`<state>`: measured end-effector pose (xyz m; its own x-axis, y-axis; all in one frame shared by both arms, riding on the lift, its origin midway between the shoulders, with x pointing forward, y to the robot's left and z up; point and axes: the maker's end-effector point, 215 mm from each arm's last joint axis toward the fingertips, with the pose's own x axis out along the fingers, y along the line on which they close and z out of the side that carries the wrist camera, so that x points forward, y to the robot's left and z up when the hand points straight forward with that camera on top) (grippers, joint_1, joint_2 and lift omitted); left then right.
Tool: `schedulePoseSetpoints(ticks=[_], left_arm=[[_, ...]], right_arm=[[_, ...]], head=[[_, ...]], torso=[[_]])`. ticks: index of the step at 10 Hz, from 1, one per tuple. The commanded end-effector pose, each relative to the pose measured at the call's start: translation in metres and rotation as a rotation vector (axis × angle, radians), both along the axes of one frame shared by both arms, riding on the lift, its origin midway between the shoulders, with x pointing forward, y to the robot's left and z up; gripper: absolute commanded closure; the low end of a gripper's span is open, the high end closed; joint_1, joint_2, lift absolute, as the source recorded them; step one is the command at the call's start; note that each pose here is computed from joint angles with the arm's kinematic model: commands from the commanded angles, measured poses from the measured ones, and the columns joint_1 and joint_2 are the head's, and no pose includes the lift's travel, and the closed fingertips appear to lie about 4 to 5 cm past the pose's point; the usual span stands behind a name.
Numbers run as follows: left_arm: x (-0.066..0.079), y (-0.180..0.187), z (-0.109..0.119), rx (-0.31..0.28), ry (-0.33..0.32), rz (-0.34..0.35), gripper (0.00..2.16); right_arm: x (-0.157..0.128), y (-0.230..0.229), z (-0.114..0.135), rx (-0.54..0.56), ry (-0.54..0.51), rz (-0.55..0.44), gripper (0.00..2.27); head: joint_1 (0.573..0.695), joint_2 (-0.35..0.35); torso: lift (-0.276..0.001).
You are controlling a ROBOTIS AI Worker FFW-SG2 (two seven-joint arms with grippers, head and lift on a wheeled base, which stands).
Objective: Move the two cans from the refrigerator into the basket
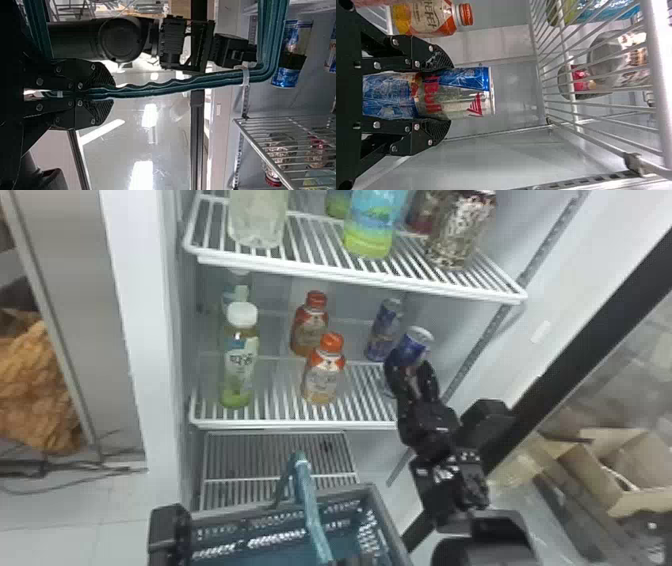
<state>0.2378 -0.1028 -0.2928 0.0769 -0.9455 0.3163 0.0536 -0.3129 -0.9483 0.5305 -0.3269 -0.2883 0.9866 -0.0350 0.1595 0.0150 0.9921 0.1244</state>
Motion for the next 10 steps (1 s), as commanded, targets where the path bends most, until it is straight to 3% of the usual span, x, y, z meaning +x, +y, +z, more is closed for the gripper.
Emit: schedulePoseSetpoints(ticks=[1,5,10], left_arm=[[0.000,0.000,0.001,-0.001,0.000,0.000,1.21],[-0.001,-0.001,0.001,-0.001,-0.002,-0.004,1.21],[0.000,-0.001,0.001,-0.001,-0.004,-0.004,1.21]], right_arm=[[-0.015,0.000,0.011,-0.005,0.012,0.007,0.90],[-0.049,0.014,0.037,0.029,0.036,0.065,0.90],[-0.102,0.055,0.038,0.061,0.208,0.198,0.90]], head=[[0.695,-0.350],[0.695,-0.350],[0.695,-0.350]], torso=[[-0.266],[-0.266],[-0.266]])
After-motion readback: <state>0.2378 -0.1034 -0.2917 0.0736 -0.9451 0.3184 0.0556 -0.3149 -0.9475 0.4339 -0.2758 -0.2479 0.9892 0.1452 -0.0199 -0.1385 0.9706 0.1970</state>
